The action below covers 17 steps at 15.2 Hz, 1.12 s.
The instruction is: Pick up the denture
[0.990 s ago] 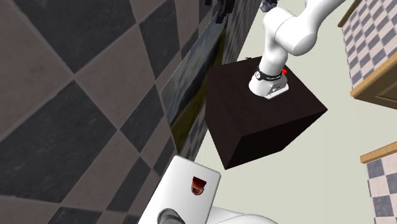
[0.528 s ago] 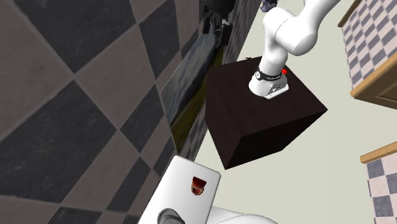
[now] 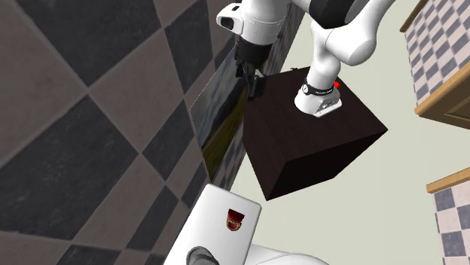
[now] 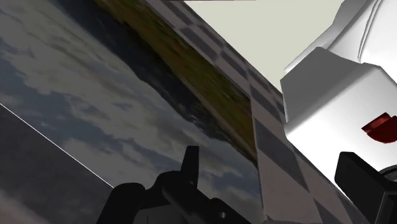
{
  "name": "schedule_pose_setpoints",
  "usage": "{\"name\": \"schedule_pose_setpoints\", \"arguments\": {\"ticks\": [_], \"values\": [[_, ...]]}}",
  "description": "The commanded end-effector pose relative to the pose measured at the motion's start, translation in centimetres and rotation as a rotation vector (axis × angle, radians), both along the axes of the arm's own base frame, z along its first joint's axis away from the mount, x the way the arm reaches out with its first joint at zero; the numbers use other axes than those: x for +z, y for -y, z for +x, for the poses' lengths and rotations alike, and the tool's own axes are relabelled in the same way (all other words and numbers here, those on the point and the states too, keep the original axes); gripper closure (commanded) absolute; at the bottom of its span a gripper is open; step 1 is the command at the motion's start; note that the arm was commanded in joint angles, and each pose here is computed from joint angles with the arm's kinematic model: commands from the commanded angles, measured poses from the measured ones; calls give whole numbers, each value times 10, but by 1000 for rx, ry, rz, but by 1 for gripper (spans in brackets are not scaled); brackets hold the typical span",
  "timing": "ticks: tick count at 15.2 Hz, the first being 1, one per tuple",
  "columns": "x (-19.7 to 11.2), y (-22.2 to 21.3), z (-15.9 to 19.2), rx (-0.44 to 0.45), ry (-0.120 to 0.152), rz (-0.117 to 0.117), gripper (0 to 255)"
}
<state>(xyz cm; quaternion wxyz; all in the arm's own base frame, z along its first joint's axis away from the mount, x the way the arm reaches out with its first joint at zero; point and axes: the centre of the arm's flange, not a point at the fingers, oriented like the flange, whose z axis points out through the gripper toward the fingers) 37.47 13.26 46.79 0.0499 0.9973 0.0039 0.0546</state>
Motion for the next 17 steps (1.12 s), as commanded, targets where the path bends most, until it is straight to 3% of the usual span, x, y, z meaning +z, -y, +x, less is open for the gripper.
{"name": "schedule_pose_setpoints", "arguments": {"ticks": [1, 17], "values": [[-21, -19, 10, -5, -4, 8, 0], [-168, -148, 78, -38, -38, 62, 0]]}}
